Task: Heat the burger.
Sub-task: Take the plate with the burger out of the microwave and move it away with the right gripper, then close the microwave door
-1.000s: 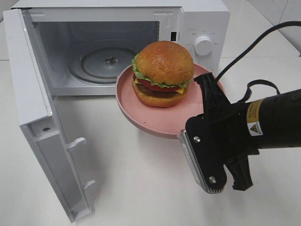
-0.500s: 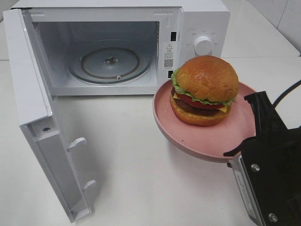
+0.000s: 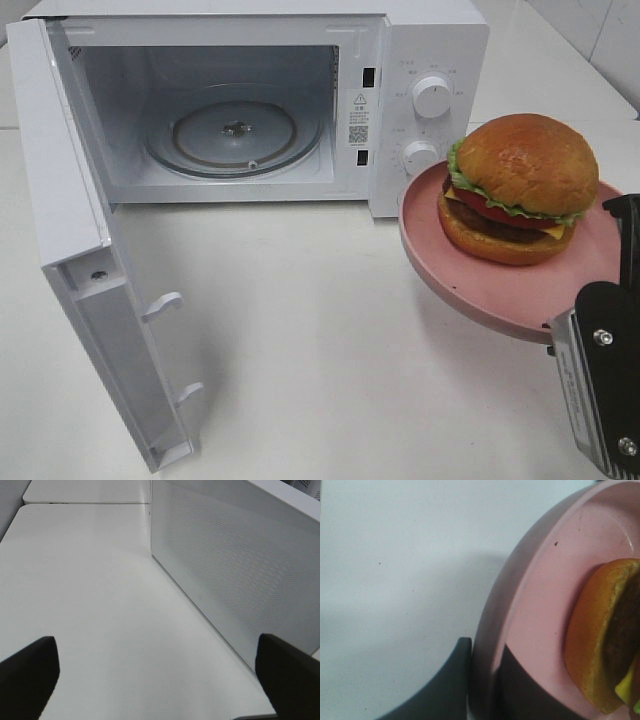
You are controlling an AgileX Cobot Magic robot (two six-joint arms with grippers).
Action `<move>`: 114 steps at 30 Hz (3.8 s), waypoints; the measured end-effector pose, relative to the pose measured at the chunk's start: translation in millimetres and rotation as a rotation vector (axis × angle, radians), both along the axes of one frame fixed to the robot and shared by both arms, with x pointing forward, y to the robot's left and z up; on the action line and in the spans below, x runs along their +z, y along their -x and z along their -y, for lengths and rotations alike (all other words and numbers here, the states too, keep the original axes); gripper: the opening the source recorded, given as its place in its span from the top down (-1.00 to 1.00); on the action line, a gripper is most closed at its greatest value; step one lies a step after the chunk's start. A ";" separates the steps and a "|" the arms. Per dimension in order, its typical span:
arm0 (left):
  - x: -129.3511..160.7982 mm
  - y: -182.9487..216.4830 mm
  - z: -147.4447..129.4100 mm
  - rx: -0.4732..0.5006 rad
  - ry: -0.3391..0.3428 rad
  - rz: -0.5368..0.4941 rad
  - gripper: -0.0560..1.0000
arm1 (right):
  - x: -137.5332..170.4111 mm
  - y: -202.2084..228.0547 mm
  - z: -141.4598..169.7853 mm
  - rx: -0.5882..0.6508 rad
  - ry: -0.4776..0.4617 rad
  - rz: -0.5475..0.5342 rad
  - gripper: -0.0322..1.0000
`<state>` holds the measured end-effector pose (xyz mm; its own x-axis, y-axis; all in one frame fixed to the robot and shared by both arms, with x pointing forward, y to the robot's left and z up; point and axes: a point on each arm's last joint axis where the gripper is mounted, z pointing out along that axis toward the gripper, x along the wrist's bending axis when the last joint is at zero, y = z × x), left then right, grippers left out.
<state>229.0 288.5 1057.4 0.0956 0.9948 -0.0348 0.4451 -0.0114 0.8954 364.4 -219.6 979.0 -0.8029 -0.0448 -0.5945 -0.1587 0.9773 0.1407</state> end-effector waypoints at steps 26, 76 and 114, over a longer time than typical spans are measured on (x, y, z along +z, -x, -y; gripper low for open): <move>0.0 0.0 0.0 0.000 0.000 0.000 -0.98 | -0.4 -7.6 30.1 -0.658 -0.070 0.036 0.77; 0.0 0.0 0.0 0.000 0.000 0.000 -0.98 | -104.2 -70.6 -7.3 -1.382 0.059 0.016 0.77; 0.0 0.0 0.0 0.000 0.000 0.000 -0.98 | -17.7 -45.0 -18.9 -1.111 -0.307 -0.228 -0.56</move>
